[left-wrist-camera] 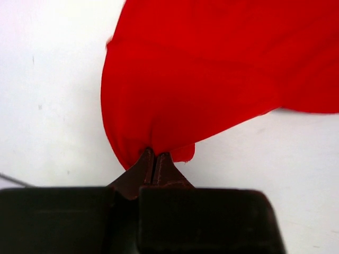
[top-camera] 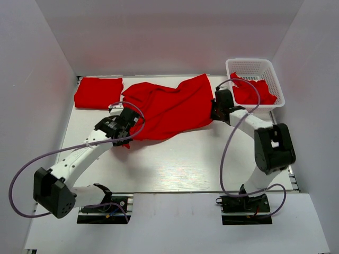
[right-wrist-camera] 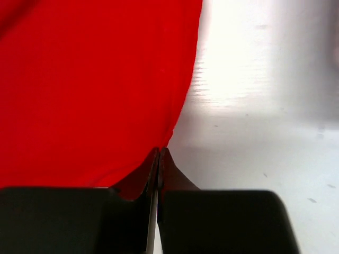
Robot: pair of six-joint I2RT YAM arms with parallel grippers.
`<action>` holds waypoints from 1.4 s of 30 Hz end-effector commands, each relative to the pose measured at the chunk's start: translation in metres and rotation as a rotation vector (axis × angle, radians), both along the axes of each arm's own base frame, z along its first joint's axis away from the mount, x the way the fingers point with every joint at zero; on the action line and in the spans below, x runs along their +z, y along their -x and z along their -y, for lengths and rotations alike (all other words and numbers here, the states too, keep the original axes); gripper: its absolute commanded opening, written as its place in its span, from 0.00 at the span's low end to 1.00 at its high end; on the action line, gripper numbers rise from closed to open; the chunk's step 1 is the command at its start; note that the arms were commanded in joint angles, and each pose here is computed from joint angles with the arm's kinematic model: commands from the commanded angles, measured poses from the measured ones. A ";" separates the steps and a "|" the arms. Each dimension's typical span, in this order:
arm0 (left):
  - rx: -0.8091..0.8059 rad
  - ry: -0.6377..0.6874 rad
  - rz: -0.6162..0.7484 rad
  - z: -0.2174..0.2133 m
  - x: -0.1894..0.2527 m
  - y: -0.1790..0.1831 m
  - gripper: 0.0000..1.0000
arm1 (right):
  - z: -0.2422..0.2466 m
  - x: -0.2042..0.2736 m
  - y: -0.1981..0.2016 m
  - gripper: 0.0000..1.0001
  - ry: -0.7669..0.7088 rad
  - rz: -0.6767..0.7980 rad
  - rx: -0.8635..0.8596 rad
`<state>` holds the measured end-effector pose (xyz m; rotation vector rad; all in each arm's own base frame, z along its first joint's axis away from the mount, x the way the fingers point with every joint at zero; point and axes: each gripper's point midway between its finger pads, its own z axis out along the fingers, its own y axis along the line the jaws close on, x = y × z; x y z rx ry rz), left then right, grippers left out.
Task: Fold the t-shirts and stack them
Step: Flatten out the tshirt
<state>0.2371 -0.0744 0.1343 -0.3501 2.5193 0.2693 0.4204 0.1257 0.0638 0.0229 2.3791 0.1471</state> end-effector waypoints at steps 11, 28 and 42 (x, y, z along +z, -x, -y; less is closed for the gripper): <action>-0.091 0.156 0.853 -0.026 0.286 -0.020 0.00 | 0.038 0.284 0.038 0.00 -0.031 0.537 -0.058; -0.091 -0.125 0.915 0.005 0.332 -0.135 0.00 | 0.024 0.372 0.015 0.00 -0.021 0.675 0.046; -0.095 -0.272 1.221 -0.015 0.473 -0.185 0.00 | 0.016 0.484 -0.054 0.00 -0.049 0.982 0.069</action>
